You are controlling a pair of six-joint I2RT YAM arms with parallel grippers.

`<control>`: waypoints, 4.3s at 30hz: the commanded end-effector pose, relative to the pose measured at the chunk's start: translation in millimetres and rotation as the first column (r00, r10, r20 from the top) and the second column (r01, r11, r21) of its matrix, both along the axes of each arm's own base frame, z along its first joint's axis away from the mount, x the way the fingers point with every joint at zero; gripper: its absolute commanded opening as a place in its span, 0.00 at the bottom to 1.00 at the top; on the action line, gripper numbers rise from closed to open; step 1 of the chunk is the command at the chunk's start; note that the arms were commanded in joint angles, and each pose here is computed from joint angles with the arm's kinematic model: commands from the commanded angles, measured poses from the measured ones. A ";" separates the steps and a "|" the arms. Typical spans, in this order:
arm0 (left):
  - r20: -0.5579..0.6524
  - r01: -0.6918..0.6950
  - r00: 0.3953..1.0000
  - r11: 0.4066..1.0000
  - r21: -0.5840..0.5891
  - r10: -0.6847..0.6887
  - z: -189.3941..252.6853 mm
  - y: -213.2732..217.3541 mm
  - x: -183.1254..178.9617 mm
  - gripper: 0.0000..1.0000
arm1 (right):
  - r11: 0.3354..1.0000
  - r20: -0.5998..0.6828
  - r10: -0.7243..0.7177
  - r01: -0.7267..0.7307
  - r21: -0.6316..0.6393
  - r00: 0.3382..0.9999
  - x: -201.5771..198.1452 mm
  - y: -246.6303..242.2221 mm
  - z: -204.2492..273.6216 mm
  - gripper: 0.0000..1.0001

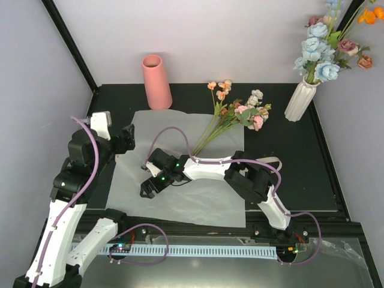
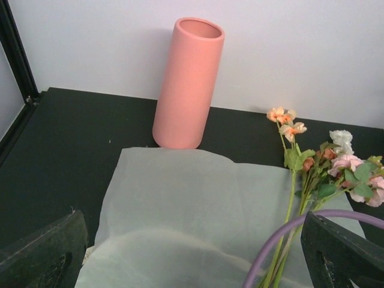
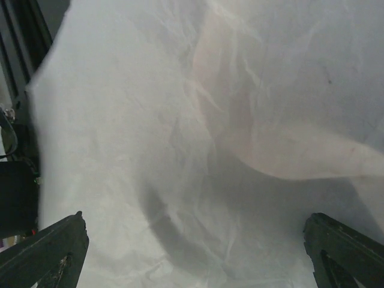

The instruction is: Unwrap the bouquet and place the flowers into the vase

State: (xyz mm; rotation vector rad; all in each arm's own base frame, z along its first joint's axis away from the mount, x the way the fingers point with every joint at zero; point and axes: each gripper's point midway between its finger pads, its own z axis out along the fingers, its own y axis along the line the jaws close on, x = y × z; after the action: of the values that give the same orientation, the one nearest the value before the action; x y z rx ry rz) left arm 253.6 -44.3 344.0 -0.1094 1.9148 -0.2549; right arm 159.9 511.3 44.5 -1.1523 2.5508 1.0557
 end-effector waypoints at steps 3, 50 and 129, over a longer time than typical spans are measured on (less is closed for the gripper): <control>0.008 0.042 0.999 0.999 -0.003 -0.042 -2.8 -6.7 0.6 0.99 | 0.998 -0.051 -0.013 0.010 -0.066 0.999 -6.1 -4.8 -23.4 0.99; -0.522 0.687 0.628 0.726 0.024 -0.577 -156.0 -262.2 196.5 0.74 | 0.489 0.250 -0.860 0.857 0.161 0.444 194.3 -362.1 131.3 1.00; 0.334 0.460 0.812 0.877 0.136 -0.478 110.9 -213.1 191.8 0.02 | 0.602 0.191 -0.798 0.746 0.286 0.571 188.0 -332.8 131.1 1.00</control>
State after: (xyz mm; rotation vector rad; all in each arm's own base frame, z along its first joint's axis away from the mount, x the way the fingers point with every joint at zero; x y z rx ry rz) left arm 446.8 -287.3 360.5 0.5033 1.8724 -0.6234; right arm 344.7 175.6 174.9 -0.0062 2.2576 0.7281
